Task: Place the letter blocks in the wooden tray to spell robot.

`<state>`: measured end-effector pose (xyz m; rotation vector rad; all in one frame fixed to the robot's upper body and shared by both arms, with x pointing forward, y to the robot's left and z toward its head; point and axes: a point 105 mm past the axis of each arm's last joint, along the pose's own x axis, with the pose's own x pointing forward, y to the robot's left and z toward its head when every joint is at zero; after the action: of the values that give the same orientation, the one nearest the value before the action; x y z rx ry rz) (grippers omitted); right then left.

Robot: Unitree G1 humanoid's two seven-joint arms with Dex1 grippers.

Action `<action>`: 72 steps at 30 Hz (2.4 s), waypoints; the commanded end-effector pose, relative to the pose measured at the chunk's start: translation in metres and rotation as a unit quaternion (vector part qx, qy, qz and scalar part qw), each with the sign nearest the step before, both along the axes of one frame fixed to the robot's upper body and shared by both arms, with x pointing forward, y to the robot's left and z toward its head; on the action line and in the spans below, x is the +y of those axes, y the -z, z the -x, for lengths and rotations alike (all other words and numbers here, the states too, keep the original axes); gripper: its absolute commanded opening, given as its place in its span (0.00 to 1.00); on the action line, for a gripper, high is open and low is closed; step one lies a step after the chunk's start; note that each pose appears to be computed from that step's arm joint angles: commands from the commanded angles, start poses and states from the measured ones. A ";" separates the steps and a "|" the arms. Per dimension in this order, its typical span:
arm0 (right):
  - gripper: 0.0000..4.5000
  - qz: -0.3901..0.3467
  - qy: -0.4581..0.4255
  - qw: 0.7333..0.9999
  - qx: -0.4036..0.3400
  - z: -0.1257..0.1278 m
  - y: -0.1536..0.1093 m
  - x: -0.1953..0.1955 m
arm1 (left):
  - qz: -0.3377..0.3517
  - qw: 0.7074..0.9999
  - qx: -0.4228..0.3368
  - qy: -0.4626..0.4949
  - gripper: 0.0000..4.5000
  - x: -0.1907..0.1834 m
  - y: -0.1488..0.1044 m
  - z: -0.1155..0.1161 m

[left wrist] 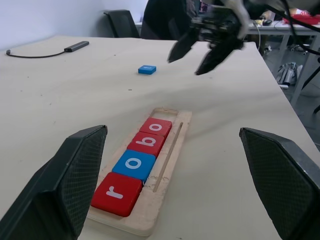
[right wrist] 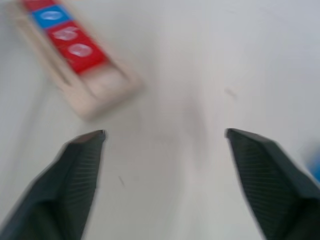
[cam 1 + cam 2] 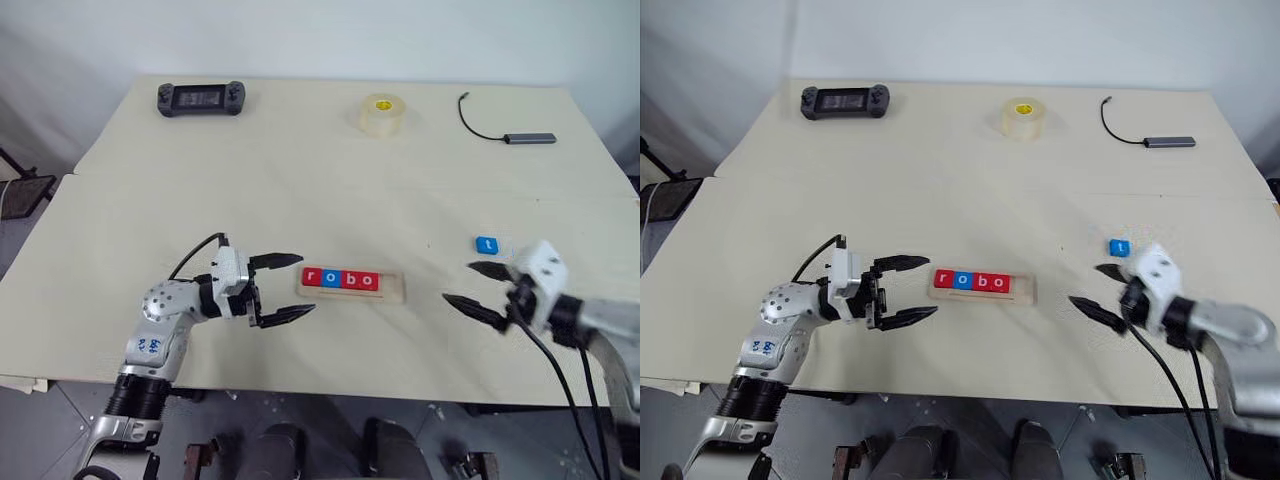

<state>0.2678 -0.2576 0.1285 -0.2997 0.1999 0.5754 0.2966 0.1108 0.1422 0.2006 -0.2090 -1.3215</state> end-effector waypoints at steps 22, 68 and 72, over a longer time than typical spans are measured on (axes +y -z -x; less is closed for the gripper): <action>0.99 -0.081 0.207 0.975 0.013 -0.081 -0.023 -0.032 | 0.004 1.000 -0.025 0.005 1.00 -0.004 -0.007 -0.002; 0.49 -0.140 0.245 0.955 0.089 -0.029 -0.001 0.069 | -0.003 0.999 -0.015 0.028 1.00 -0.006 -0.007 -0.001; 0.78 -0.139 0.208 0.962 0.109 -0.030 -0.003 0.074 | -0.004 1.000 -0.017 0.016 1.00 -0.002 -0.007 0.000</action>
<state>0.2982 -0.1852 0.1249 0.0866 0.3914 0.1741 0.2989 0.1050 0.1440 0.2073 -0.2107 -1.3659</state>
